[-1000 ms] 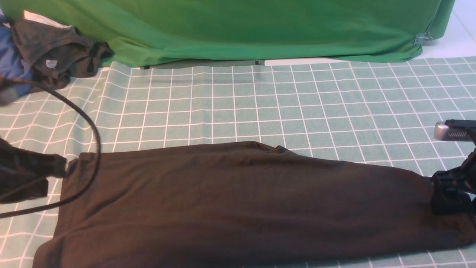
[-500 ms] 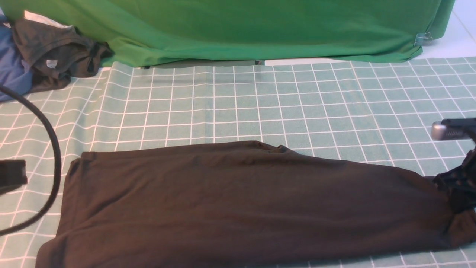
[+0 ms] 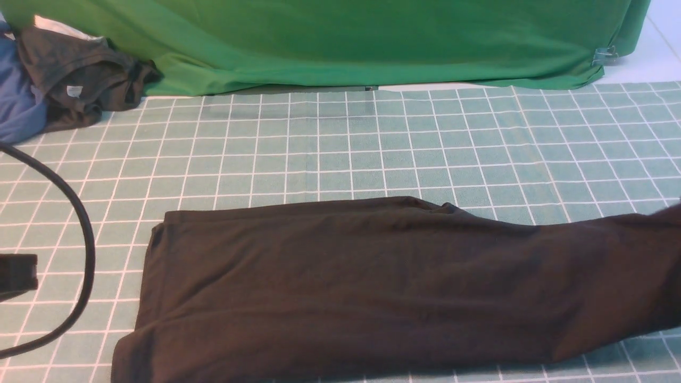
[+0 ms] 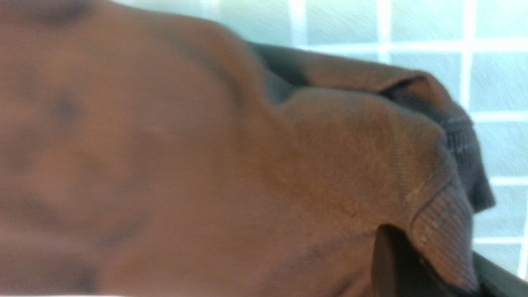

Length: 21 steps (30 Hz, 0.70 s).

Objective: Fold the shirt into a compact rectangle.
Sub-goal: 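Fold the right end of the dark garment over onto its left end with the right gripper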

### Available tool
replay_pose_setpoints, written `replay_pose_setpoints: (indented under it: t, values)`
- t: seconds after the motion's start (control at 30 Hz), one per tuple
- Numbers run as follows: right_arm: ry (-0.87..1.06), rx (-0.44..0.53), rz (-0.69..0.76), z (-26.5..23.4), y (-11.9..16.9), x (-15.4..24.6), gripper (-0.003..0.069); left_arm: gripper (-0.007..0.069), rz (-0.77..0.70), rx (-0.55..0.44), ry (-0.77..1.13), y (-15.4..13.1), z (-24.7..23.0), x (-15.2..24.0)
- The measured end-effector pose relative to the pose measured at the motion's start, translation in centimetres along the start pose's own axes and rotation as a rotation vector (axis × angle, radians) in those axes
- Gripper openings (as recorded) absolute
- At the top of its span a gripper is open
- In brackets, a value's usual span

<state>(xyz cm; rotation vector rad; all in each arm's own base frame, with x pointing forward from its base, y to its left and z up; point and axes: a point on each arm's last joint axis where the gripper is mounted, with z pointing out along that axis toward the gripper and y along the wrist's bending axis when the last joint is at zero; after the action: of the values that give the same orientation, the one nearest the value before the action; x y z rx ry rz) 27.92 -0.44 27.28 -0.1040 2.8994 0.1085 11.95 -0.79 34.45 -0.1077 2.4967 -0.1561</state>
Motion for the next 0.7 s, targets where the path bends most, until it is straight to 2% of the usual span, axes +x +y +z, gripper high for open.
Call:
replay_pose_setpoints:
  t: [0.03, 0.2, 0.33, 0.43, 0.47, 0.57, 0.7]
  values:
    - [-0.006, -0.004, -0.004, -0.2, 0.2, -0.1, 0.0024, 0.0007, 0.000, 0.000, -0.001, 0.0, 0.0, 0.0]
    - [-0.084, -0.101, -0.102, -2.9, 6.9, -1.0, 0.0022, 0.0007, -0.022, 0.049, -0.014, -0.4, 0.0, -0.1]
    - [-0.119, -0.220, -0.162, -4.5, 12.5, -1.3, 0.0022, 0.0007, -0.038, 0.080, -0.030, -0.7, 0.0, -0.3]
    - [-0.149, -0.349, -0.220, -5.4, 17.2, -1.3, 0.0022, 0.0007, -0.043, 0.094, -0.042, -0.8, 0.0, -0.4]
    - [-0.149, -0.356, -0.224, -5.3, 17.6, -1.3, 0.0022, 0.0007, -0.043, 0.094, -0.043, -0.8, 0.0, -0.4]
    - [-0.143, -0.463, -0.279, -4.9, 22.5, -1.1, 0.0022, 0.0007, -0.048, 0.103, -0.046, -0.9, -0.1, -0.4]
    - [-0.112, -0.536, -0.308, -3.4, 26.7, -0.6, 0.0022, 0.0007, -0.049, 0.105, -0.046, -0.9, -0.1, -0.4]
